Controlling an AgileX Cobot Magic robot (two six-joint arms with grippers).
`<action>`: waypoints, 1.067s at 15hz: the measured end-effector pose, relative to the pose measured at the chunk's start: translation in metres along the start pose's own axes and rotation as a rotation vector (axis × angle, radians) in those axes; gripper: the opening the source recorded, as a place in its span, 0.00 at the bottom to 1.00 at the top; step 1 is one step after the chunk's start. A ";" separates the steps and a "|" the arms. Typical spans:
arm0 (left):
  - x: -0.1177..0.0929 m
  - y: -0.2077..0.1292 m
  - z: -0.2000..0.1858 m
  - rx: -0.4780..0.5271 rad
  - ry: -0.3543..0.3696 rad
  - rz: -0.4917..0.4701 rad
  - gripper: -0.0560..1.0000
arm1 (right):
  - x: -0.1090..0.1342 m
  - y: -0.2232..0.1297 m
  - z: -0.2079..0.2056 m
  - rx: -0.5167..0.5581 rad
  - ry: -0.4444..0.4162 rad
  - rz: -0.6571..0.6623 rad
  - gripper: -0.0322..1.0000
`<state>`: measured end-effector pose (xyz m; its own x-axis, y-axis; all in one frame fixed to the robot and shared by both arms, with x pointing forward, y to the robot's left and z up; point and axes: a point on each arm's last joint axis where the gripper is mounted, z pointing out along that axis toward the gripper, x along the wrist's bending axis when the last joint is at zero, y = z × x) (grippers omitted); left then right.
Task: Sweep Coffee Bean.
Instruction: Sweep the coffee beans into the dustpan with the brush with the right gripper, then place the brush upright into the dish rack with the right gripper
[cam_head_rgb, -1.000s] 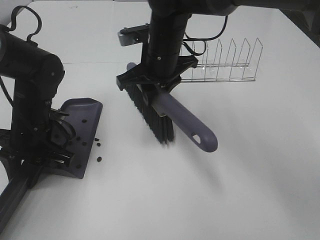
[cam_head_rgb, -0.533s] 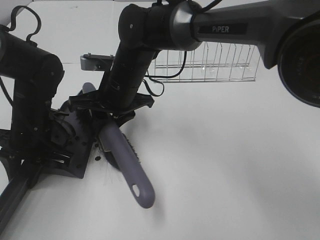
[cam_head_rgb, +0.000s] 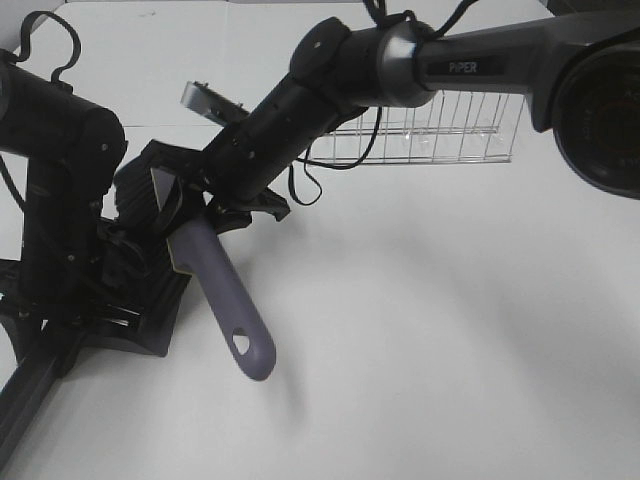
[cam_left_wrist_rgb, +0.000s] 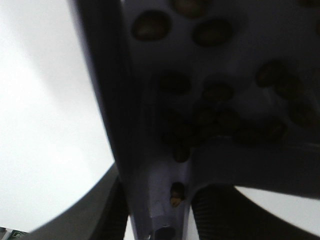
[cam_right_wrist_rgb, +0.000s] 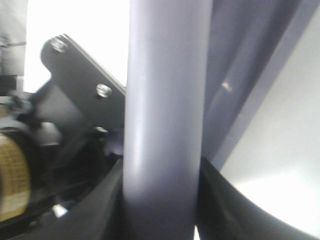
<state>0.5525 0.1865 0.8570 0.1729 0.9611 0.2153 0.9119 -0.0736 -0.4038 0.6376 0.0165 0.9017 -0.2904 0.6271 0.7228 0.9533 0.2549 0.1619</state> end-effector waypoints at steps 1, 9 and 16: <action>0.000 0.000 0.000 0.000 0.000 0.004 0.37 | -0.007 0.006 -0.011 -0.013 0.053 0.014 0.39; 0.025 0.005 0.002 0.034 -0.193 -0.036 0.37 | -0.006 0.016 -0.140 -0.074 -0.312 -0.193 0.39; 0.037 0.024 -0.012 -0.096 -0.312 -0.055 0.37 | -0.047 -0.013 -0.289 -0.166 -0.674 0.006 0.39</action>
<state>0.5848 0.2173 0.8657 0.0134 0.9984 -0.0541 0.9503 -0.0296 -0.3100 0.6628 -0.2296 1.0598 -0.2223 0.9621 0.1578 0.9394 0.1680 0.2987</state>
